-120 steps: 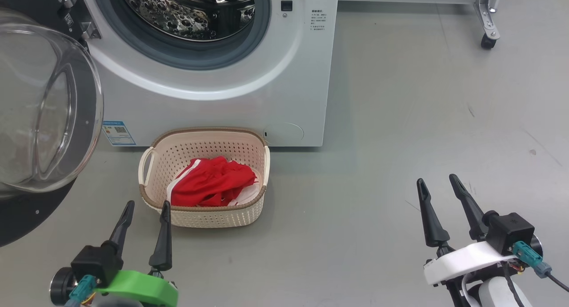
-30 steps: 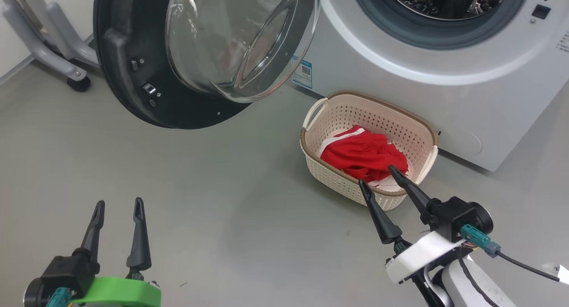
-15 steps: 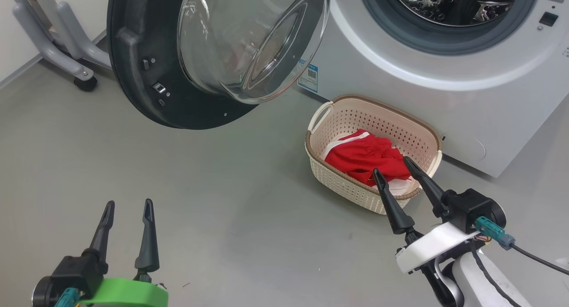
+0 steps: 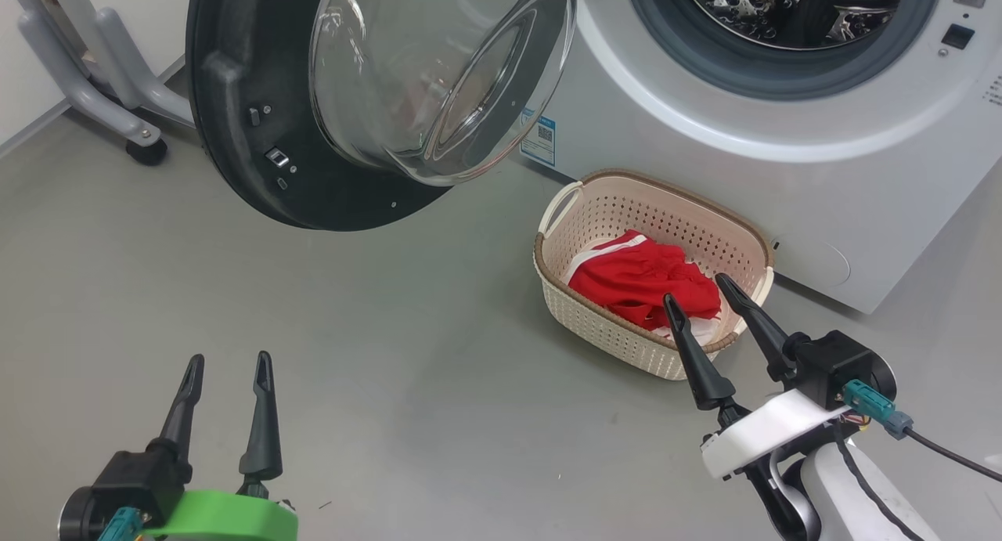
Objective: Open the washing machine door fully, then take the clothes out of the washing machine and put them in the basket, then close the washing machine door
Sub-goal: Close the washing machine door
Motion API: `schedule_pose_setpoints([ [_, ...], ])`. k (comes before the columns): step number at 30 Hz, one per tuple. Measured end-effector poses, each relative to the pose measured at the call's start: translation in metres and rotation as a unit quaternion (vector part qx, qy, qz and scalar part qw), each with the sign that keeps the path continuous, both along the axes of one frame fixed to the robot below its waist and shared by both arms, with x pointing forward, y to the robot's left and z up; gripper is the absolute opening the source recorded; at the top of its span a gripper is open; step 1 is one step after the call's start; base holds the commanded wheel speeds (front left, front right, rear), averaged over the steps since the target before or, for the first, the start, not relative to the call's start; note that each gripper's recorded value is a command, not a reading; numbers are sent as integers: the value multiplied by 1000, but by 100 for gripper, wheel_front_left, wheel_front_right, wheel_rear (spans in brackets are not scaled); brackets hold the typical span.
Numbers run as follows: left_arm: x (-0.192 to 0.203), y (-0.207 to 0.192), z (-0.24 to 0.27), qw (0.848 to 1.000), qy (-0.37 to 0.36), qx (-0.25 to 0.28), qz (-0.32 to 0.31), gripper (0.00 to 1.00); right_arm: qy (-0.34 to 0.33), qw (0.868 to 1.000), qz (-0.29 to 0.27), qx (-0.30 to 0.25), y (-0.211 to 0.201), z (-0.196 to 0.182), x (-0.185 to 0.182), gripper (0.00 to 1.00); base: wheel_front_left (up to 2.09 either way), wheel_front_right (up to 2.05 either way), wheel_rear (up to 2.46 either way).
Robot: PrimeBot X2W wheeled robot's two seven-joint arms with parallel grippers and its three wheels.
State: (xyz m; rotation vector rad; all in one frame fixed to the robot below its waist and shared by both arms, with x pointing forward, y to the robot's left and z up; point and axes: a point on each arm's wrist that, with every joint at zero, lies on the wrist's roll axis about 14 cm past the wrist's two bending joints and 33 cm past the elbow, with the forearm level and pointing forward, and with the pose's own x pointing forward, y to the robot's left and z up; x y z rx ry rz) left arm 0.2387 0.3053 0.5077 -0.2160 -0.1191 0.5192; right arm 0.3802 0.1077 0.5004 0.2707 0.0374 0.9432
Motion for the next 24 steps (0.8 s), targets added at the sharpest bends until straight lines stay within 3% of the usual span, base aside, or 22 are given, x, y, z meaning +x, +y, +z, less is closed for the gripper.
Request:
schedule_pose_setpoints([
  [8,0,0,-1,1000,2,0,0,100,2,1000,-5,0,-3,-1,2,100,0,0,0],
  [9,0,0,-2,1000,4,-1,0,75,2,1000,-6,0,-3,-1,2,100,0,0,0],
  [10,0,0,-4,1000,6,-2,0,0,3,1000,-7,0,-3,-1,3,100,0,0,0],
  [24,5,4,4,999,15,34,-15,0,17,1000,-19,2,-11,-11,7,100,0,0,0],
])
